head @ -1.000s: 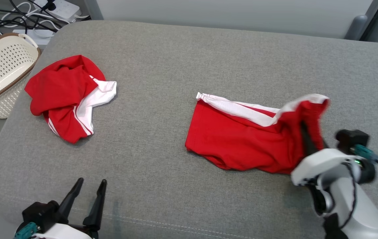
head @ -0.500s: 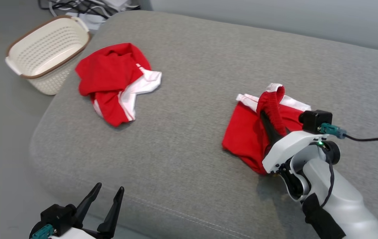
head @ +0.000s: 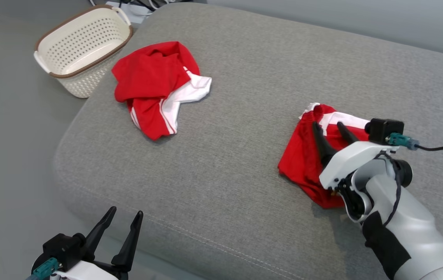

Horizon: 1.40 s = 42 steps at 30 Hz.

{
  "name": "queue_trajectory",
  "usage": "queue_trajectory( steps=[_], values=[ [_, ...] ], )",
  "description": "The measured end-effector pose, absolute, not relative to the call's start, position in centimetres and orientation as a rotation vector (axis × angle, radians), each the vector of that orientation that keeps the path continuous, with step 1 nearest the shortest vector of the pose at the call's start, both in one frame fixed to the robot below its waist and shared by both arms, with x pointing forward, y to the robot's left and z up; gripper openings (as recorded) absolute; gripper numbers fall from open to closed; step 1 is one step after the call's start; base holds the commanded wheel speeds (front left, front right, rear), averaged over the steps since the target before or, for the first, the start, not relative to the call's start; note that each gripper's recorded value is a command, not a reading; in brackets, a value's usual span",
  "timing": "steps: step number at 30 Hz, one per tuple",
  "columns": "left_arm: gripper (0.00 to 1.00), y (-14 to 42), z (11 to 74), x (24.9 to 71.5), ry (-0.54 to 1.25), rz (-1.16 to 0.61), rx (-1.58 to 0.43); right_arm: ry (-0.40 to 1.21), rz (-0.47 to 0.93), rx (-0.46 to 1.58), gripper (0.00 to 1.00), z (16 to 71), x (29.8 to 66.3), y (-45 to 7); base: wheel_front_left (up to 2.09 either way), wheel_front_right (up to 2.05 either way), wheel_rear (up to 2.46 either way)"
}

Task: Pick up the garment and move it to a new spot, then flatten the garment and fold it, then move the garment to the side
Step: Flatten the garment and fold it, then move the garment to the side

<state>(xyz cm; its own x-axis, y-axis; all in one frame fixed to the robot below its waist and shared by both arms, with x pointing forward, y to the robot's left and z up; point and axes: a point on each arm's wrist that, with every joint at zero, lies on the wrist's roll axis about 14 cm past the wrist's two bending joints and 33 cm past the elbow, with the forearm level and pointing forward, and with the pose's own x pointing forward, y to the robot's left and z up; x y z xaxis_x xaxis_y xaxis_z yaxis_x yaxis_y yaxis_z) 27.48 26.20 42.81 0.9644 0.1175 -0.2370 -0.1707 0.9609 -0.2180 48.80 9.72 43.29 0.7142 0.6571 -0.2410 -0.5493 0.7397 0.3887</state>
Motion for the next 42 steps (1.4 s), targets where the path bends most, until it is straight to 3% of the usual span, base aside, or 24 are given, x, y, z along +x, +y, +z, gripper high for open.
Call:
queue_trajectory(
  steps=[9,14,18,32,33,35,42],
  values=[
    [1.00,24.3,43.6,30.2,0.192,0.064,-0.251,0.124,0.455,0.432,1.00,49.7,54.0,2.2,0.00,0.00,0.00],
    [1.00,23.5,43.7,30.8,0.188,0.036,-0.254,0.241,0.349,0.411,1.00,43.6,50.3,-2.1,0.00,0.00,0.00],
    [1.00,23.4,43.6,30.8,0.189,0.033,-0.254,0.300,0.366,0.443,1.00,41.8,48.1,-1.4,0.00,0.00,0.00],
    [1.00,25.1,42.9,28.9,0.222,0.095,-0.243,0.425,0.443,0.567,1.00,40.0,47.0,3.4,0.00,0.00,0.00],
    [1.00,25.3,42.9,28.8,0.224,0.099,-0.241,0.429,0.450,0.577,0.91,40.0,47.0,3.8,0.00,0.00,0.00],
    [1.00,25.4,42.9,28.6,0.226,0.105,-0.240,0.435,0.465,0.577,0.00,40.1,46.9,4.4,0.00,0.00,0.00],
    [1.00,25.6,43.2,28.7,0.207,0.107,-0.244,0.389,0.438,0.582,0.00,41.6,47.6,3.6,0.00,0.00,0.00]
  ],
)
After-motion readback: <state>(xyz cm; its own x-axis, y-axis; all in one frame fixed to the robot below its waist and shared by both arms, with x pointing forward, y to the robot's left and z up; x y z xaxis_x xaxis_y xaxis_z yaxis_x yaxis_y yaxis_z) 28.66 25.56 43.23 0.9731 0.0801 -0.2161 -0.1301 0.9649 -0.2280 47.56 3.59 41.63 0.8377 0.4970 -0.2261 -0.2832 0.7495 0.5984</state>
